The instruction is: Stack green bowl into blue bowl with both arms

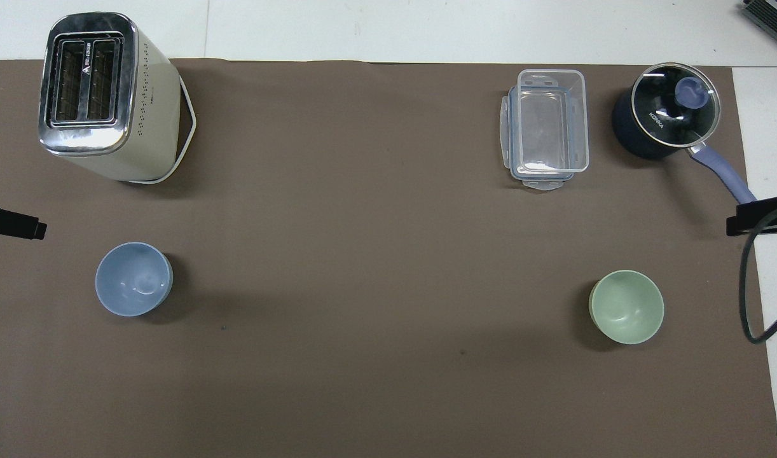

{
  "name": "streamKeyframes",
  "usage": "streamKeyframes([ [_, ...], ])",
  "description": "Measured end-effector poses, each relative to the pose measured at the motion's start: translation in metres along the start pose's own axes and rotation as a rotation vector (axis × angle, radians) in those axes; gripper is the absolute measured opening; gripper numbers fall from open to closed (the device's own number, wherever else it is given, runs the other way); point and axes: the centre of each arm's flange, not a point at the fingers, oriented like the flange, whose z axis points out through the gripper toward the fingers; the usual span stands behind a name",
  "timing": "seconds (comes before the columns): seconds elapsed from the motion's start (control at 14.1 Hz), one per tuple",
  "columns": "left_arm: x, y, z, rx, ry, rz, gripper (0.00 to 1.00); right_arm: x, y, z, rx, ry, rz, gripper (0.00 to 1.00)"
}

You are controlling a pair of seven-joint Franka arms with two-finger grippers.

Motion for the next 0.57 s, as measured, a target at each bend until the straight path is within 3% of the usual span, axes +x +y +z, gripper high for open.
streamKeyframes([
  [0.57,-0.015,-0.014,0.094,-0.035,-0.019,-0.039,1.0,0.0,0.006,0.004,-0.001,-0.008,0.011,1.0],
])
